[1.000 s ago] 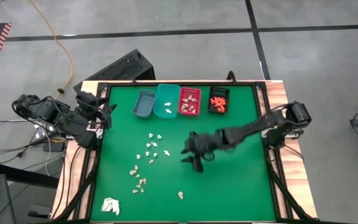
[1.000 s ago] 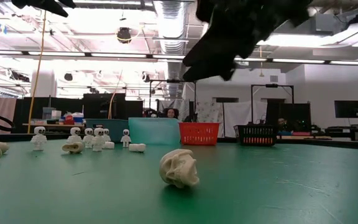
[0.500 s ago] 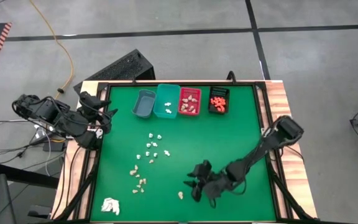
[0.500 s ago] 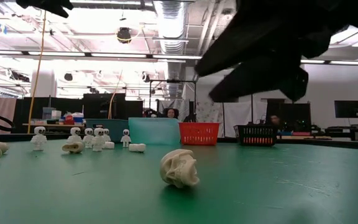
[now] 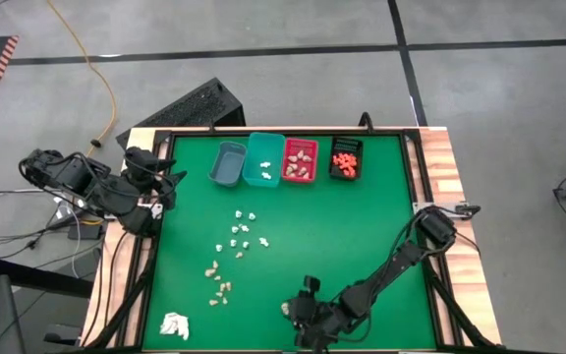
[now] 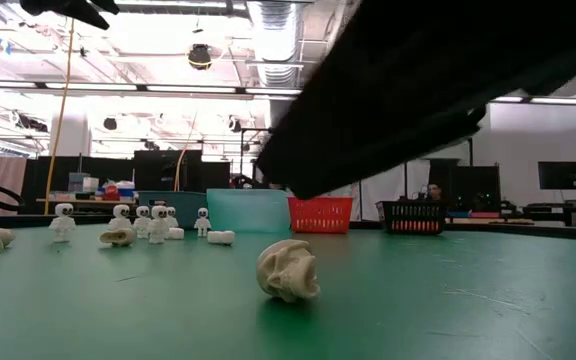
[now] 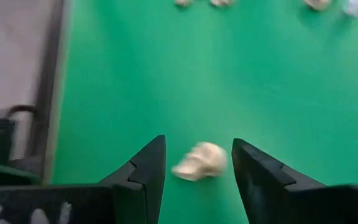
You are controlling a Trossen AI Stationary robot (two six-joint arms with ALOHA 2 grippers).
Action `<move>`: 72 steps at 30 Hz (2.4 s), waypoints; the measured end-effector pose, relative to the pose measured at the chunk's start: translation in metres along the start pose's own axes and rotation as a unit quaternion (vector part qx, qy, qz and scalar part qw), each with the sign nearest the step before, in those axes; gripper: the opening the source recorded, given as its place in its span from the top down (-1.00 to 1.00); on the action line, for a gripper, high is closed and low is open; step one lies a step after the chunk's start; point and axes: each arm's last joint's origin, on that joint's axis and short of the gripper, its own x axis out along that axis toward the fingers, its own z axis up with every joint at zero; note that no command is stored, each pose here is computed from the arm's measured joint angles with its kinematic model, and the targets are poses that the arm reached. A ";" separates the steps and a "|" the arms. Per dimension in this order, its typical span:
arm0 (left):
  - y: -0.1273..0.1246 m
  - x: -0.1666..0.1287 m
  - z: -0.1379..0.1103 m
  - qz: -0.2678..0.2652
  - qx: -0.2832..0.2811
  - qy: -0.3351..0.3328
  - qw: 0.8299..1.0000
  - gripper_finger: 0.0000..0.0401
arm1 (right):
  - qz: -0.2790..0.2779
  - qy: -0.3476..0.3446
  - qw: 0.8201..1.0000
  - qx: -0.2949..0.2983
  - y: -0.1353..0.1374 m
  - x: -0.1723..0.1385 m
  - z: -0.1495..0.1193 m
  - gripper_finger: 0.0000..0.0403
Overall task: Sort Halloween decoration
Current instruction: Put the white skull toy into the red bin
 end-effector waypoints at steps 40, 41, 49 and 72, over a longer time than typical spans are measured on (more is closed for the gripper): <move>-0.020 0.011 -0.002 0.003 -0.016 0.014 1.000 -0.05 | 0.028 -0.020 0.983 -0.179 -0.008 -0.007 0.024 0.20; -0.020 0.011 -0.002 0.003 -0.017 0.013 1.000 -0.05 | 0.059 -0.012 0.979 -0.193 -0.011 -0.006 0.030 0.20; -0.021 0.011 -0.002 0.006 -0.015 0.011 1.000 -0.05 | 0.255 -0.001 0.915 -0.313 -0.046 0.022 0.059 0.20; -0.020 0.011 -0.002 0.009 -0.011 0.009 1.000 -0.05 | 0.369 -0.159 0.803 -0.441 -0.072 0.035 0.093 0.20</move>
